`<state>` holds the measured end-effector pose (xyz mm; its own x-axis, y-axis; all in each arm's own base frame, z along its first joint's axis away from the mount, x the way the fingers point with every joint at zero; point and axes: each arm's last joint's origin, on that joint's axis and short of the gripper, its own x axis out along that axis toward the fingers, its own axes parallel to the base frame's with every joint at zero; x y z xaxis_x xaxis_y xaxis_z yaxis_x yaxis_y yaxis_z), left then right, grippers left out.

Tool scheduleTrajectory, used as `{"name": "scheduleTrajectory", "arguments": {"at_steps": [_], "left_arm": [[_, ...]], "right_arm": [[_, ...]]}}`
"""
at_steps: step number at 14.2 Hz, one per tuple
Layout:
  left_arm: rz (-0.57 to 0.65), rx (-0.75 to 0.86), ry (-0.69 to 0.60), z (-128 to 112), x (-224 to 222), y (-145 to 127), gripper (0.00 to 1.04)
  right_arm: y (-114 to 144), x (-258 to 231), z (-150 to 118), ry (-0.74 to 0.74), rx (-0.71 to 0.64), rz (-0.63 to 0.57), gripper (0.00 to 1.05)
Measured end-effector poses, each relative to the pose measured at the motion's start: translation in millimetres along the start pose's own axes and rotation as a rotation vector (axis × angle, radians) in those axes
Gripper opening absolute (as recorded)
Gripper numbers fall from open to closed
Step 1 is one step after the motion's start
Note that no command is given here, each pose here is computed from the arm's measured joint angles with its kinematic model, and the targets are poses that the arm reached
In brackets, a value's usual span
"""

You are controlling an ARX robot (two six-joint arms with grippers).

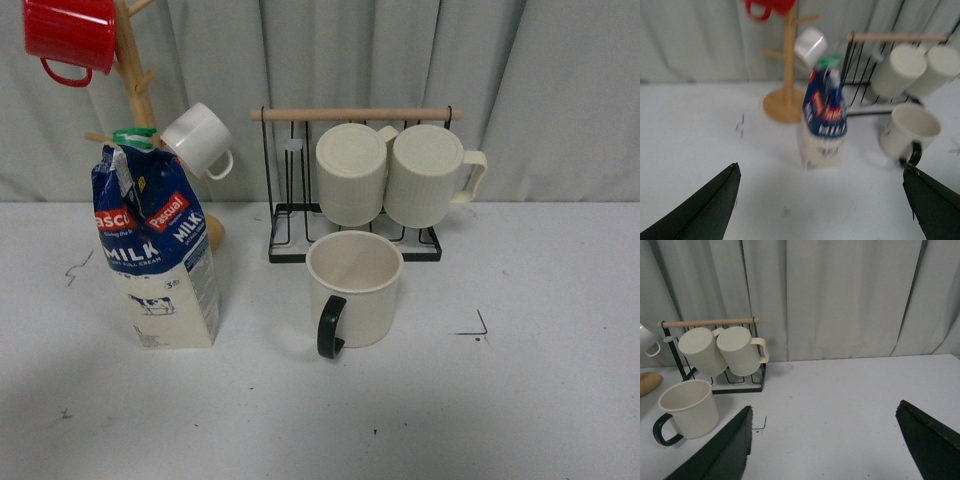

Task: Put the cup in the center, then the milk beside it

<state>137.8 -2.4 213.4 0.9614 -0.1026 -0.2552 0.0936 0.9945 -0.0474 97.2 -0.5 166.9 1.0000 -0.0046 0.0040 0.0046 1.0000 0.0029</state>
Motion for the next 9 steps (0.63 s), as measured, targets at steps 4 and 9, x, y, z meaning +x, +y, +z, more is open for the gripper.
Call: {"name": "scheduleTrajectory", "arguments": {"at_steps": [4, 9], "left_arm": [[-0.069, 0.099, -0.029, 49.9, 93.7, -5.2, 0.98], [-0.039, 0.163, 0.159, 37.1, 189.0, 12.7, 0.98]], "right_arm": [[0.0, 0.0, 0.0, 0.0, 0.0, 0.0, 0.98], [0.0, 0.0, 0.0, 0.0, 0.0, 0.0, 0.98]]}}
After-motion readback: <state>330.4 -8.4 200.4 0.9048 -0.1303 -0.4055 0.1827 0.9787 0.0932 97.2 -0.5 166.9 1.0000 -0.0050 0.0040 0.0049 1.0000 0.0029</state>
